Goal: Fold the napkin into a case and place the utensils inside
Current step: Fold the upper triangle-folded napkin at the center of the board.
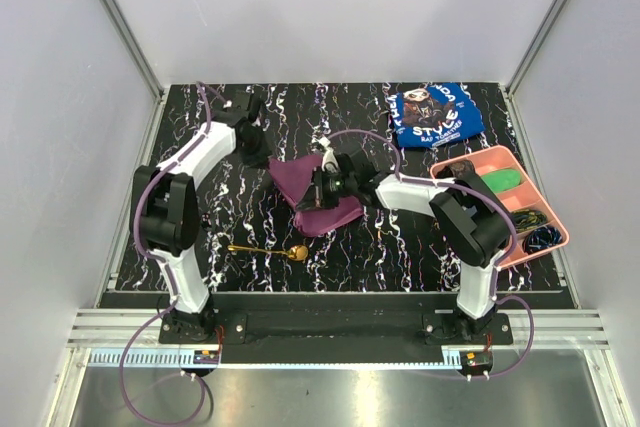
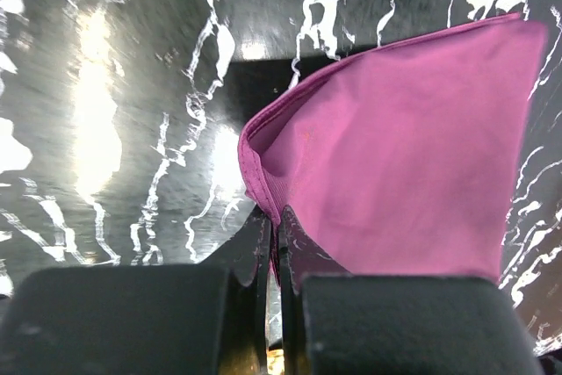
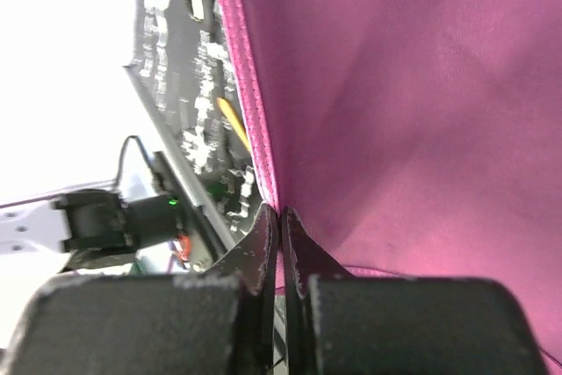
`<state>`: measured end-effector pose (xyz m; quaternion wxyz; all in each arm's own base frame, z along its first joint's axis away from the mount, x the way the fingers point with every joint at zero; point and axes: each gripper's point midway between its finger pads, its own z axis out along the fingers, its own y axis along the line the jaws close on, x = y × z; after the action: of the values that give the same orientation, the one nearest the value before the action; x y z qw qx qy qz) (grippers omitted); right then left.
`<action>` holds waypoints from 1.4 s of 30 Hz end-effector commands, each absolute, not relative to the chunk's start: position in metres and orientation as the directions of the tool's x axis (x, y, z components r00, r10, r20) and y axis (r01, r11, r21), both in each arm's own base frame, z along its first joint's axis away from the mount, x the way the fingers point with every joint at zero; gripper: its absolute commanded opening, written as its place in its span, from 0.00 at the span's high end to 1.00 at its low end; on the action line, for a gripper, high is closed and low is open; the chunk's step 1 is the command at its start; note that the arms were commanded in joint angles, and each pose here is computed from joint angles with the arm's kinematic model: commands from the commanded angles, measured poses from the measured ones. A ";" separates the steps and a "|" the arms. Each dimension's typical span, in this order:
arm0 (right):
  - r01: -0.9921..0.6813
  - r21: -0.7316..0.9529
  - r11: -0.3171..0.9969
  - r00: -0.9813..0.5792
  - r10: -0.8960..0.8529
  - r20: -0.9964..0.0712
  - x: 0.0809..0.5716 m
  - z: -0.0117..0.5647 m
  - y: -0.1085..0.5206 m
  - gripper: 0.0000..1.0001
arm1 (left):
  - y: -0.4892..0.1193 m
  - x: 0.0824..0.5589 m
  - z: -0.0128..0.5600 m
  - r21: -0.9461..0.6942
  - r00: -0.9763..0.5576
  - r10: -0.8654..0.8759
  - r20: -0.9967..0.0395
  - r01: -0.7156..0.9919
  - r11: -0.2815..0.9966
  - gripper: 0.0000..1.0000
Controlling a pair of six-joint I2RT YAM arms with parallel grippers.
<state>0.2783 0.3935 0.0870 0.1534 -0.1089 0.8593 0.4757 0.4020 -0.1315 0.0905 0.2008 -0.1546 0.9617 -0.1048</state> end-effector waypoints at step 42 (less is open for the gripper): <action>-0.129 0.828 0.545 -0.992 -0.075 -0.105 0.246 0.012 0.342 1.00 | -0.196 0.481 0.072 -0.089 -0.863 -0.184 -0.470 -0.161 0.983 0.95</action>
<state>0.2878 0.3579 0.0417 0.1092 -0.0530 0.8588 0.4978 0.4311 -0.1977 0.0460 0.1523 -0.0718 0.9856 -0.0171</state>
